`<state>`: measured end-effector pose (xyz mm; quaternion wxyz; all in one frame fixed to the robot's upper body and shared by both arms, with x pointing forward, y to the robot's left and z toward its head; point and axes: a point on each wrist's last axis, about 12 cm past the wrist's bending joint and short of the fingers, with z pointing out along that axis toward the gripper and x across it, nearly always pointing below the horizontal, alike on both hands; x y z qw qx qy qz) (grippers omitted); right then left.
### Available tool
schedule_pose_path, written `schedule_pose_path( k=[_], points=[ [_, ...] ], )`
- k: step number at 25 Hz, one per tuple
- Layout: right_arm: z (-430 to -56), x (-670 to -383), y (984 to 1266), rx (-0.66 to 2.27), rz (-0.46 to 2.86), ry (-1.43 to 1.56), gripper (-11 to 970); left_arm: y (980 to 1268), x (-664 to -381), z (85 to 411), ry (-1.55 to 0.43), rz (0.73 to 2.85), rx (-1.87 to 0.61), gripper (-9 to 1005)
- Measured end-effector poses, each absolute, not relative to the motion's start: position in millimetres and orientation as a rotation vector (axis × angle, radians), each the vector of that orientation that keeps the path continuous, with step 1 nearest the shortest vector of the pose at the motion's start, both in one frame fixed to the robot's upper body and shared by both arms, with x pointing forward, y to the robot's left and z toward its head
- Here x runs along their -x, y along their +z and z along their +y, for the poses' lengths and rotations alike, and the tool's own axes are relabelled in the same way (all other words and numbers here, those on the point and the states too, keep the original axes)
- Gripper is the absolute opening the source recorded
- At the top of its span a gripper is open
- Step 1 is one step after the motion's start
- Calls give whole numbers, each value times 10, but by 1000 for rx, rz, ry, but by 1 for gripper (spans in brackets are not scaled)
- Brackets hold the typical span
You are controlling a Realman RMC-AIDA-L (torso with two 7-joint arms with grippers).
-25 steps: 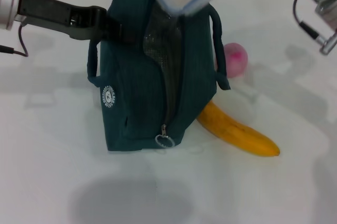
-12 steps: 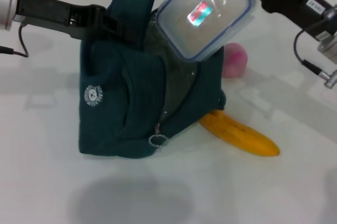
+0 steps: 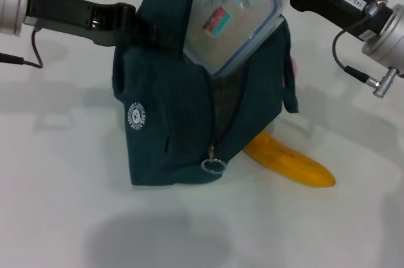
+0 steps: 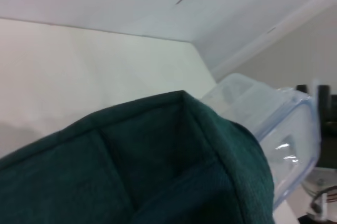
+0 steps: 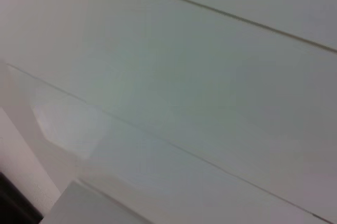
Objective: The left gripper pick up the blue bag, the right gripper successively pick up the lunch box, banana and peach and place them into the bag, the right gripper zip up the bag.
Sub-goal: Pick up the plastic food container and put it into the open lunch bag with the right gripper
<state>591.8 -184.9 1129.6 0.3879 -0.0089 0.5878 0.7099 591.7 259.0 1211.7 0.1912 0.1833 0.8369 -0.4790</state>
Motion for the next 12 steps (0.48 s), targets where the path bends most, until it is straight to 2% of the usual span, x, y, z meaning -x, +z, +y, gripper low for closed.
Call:
schedule_pose_path(
  k=[7,12],
  points=[
    [-1793,-5919,11190,70,1619,1753,244,12092,-5900,2580,-1388,2343,-512,39],
    [-1781,-5914,11234,162,1593,1728,252,12072,-5894,2606,-1392,2349,-502,39]
  ],
)
